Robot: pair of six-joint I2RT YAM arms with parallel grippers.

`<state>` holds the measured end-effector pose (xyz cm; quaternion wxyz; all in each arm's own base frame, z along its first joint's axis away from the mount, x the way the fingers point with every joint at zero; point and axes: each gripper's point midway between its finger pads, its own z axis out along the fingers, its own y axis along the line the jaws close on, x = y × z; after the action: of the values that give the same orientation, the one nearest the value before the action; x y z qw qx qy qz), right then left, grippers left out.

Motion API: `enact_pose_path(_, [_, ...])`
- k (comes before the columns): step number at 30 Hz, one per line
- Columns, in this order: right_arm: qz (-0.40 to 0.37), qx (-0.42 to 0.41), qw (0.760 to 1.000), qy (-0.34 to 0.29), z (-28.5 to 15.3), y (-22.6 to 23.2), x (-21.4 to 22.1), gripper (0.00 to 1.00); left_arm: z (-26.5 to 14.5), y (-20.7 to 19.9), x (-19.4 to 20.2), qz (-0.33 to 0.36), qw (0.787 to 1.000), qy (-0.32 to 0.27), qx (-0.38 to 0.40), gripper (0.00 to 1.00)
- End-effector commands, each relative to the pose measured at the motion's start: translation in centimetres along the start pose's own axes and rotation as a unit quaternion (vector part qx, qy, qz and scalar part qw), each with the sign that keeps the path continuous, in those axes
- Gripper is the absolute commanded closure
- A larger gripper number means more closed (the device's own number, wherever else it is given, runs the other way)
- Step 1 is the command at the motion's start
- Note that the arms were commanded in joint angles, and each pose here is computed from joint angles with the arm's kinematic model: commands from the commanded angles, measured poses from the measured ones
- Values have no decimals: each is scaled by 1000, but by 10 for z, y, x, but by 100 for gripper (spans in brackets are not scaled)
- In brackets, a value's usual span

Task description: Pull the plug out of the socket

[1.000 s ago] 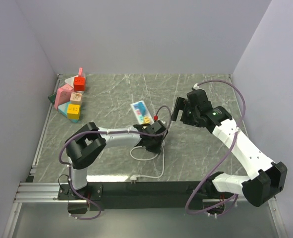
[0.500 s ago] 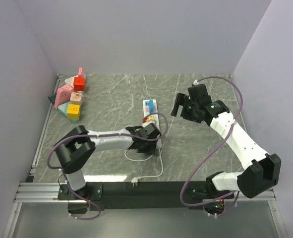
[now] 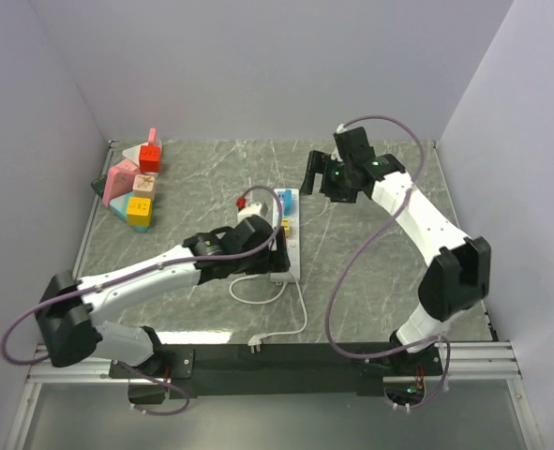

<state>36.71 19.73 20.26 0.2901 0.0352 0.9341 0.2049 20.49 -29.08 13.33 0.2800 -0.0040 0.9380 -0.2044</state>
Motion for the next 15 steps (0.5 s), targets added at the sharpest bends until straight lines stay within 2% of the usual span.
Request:
enact_pose_path(1, [-32,-23,999,8,0,24,-4,0,-30,-18,-39,-18,998,-51,36,0])
enact_pose_path(3, [-43,-20,999,19,11,33,1,0,-31,-13,-46,-18,997,-60,36,2])
enact_pose_path(6, [-51,-3,998,34,27,38,4,1,-21,11,-57,-39,997,-65,24,12])
enact_pose_path(7, [-57,6,997,56,36,39,15,1,-18,20,-62,-53,996,-64,22,14])
enact_pose_path(15, [-80,43,991,102,67,41,64,2,-14,61,-84,-95,991,-99,-2,28])
